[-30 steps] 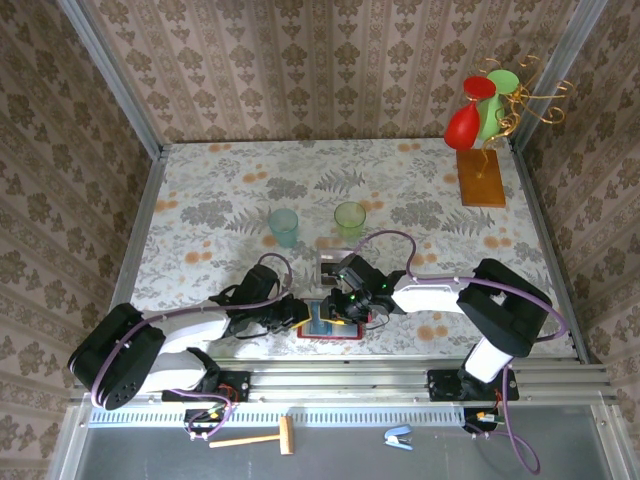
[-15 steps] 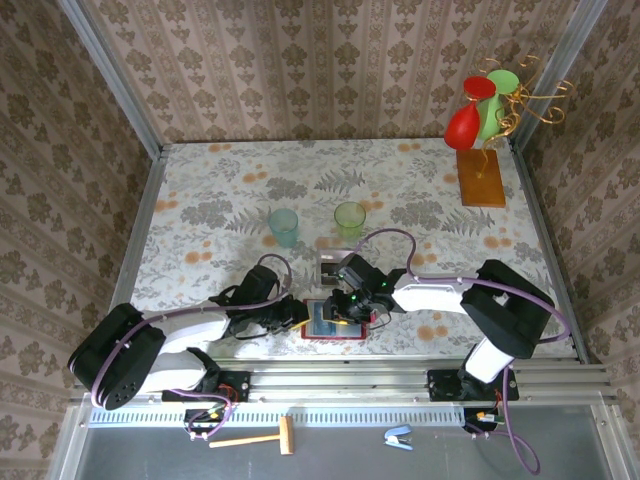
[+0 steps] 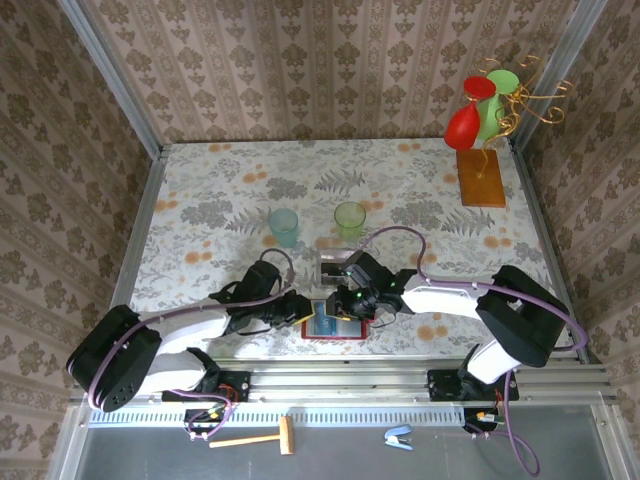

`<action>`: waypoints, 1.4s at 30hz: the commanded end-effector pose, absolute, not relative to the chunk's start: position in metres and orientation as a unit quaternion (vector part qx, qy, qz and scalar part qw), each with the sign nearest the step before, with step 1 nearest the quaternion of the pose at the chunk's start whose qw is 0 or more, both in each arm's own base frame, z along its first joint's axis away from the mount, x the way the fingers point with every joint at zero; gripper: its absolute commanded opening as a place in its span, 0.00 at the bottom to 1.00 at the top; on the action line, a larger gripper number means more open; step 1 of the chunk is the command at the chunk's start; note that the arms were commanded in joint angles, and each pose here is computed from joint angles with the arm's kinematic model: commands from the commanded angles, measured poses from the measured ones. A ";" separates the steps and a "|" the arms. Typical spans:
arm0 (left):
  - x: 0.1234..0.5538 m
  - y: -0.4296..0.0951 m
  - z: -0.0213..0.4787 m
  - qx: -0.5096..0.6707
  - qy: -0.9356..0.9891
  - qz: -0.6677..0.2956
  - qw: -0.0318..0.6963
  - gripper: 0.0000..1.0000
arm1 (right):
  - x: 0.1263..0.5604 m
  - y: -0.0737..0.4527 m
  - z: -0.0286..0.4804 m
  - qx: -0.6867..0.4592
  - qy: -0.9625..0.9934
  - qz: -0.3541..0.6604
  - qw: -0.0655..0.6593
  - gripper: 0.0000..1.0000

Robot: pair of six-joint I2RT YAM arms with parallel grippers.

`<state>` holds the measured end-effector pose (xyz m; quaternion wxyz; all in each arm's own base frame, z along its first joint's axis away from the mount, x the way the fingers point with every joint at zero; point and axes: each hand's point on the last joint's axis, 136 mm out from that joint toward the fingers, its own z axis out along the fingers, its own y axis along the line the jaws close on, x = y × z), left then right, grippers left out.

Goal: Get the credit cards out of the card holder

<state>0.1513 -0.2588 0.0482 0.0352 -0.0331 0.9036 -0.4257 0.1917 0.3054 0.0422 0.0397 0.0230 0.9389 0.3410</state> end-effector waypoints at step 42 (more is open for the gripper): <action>0.137 -0.250 0.013 -0.030 0.925 -0.380 0.001 0.08 | 0.189 0.301 0.019 0.057 0.924 0.377 0.008 0.27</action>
